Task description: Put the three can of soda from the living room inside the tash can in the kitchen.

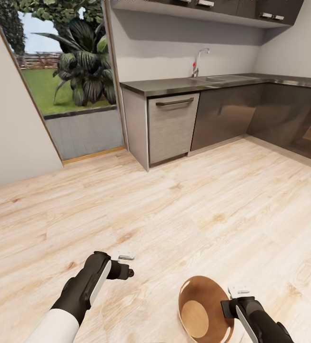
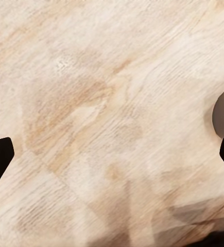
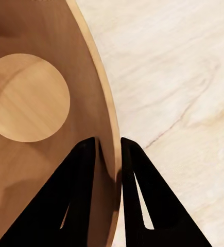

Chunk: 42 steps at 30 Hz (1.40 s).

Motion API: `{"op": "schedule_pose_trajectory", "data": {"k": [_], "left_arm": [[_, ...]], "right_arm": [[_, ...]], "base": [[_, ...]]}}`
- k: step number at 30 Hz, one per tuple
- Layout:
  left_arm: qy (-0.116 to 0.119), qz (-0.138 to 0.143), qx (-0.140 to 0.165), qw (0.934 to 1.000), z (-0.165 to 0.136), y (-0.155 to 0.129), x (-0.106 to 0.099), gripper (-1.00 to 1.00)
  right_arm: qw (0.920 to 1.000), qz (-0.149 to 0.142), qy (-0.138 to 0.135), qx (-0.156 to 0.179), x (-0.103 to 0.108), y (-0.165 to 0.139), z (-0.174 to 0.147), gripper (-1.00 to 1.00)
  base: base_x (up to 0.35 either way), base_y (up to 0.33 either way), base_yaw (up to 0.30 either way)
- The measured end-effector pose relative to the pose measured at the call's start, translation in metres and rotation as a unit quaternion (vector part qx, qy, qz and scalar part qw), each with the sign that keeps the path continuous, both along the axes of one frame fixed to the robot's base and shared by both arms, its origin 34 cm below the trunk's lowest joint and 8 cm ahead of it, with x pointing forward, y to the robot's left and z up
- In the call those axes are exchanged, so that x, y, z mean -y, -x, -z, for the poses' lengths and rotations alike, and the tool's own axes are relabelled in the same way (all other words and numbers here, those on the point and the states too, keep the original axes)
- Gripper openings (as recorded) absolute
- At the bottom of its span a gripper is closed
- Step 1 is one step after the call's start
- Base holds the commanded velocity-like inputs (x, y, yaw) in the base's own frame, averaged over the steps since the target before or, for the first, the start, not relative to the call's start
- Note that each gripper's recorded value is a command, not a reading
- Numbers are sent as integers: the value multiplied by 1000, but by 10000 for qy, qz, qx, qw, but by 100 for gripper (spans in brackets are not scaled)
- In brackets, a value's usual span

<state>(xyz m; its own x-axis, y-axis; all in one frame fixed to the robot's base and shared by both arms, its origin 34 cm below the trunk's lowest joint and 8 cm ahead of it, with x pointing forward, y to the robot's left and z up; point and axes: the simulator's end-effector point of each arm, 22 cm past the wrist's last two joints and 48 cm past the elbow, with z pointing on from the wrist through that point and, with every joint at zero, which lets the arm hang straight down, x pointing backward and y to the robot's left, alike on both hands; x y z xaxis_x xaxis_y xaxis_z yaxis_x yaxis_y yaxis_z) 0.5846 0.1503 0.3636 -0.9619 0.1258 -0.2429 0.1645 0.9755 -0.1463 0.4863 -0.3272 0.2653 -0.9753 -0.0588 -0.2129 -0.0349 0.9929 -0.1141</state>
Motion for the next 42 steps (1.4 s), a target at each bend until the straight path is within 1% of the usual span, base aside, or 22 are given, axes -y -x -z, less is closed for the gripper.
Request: {"op": "schedule_pose_trajectory", "data": {"k": [2, 3, 4, 6, 7, 9, 10, 11, 13, 14, 16, 18, 20, 25, 28, 29, 32, 35, 39, 42], "left_arm": [[1, 4, 0, 10000, -4, -1, 0, 100], [13, 6, 12, 10000, -7, -2, 2, 100], [14, 6, 12, 10000, -9, -3, 2, 100], [17, 5, 13, 10000, -14, -4, 2, 100], [18, 4, 12, 10000, -16, -5, 2, 100], [17, 3, 15, 10000, -20, -6, 2, 100], [18, 2, 15, 10000, -23, -6, 3, 100], [17, 2, 15, 10000, -25, -7, 2, 100], [20, 1, 12, 10000, -29, -8, 3, 100], [20, 0, 12, 10000, -31, -8, 3, 100], [21, 1, 9, 10000, -35, -9, 3, 100], [20, -2, 9, 10000, -40, -10, 3, 100], [21, -3, 7, 10000, -44, -11, 3, 100], [27, -3, 6, 10000, -55, -13, 3, 100], [30, -4, 7, 10000, -61, -14, 3, 100], [35, -3, 6, 10000, -63, -15, 4, 100], [48, -2, 10, 10000, -70, -16, 4, 100], [55, -1, 11, 10000, -77, -18, 4, 100], [57, 0, 15, 10000, -85, -20, 4, 100], [62, 0, 12, 10000, -92, -21, 5, 100]], "right_arm": [[9999, 64, -103, 2, -4, -1, -4, -100], [9991, 215, -60, -357, -1, -8, -11, -100], [9991, 211, -5, -364, 3, -20, -16, -100], [9998, 160, 69, -122, 5, -54, -38, -100], [9998, 171, 41, 86, 4, -76, -53, -100], [9979, 166, 4, 621, 2, -124, -91, -100], [9971, 151, 20, 745, 2, -136, -102, -100], [9973, 150, 39, 717, 3, -137, -105, -100], [9990, 179, 65, 400, 6, -123, -95, -100], [9993, 184, 73, 320, 7, -119, -94, -100], [9992, 187, 68, 351, 6, -126, -103, -100], [9983, 182, 54, 560, 5, -143, -122, -100], [9986, 176, 61, 495, 5, -141, -123, -100], [9986, 179, 72, 486, 5, -147, -139, -100], [9990, 194, 76, 402, 5, -150, -155, -100], [9992, 196, 100, 323, 5, -152, -167, -100], [9990, 203, 62, 398, 0, -164, -199, -100], [9981, 183, 55, 588, -3, -179, -229, -100], [9966, 157, 50, 802, -6, -191, -256, -100], [9956, 146, 45, 922, -7, -198, -270, -100]], "base": [[0, 0, 0], [0, 0, 0], [0, 0, 0], [0, 0, 0], [0, 0, 0], [0, 0, 0], [0, 0, 0], [0, 0, 0], [0, 0, 0], [0, 0, 0], [0, 0, 0], [0, 0, 0], [0, 0, 0], [0, 0, 0], [0, 0, 0], [0, 0, 0], [0, 0, 0], [0, 0, 0], [0, 0, 0], [0, 0, 0]]}}
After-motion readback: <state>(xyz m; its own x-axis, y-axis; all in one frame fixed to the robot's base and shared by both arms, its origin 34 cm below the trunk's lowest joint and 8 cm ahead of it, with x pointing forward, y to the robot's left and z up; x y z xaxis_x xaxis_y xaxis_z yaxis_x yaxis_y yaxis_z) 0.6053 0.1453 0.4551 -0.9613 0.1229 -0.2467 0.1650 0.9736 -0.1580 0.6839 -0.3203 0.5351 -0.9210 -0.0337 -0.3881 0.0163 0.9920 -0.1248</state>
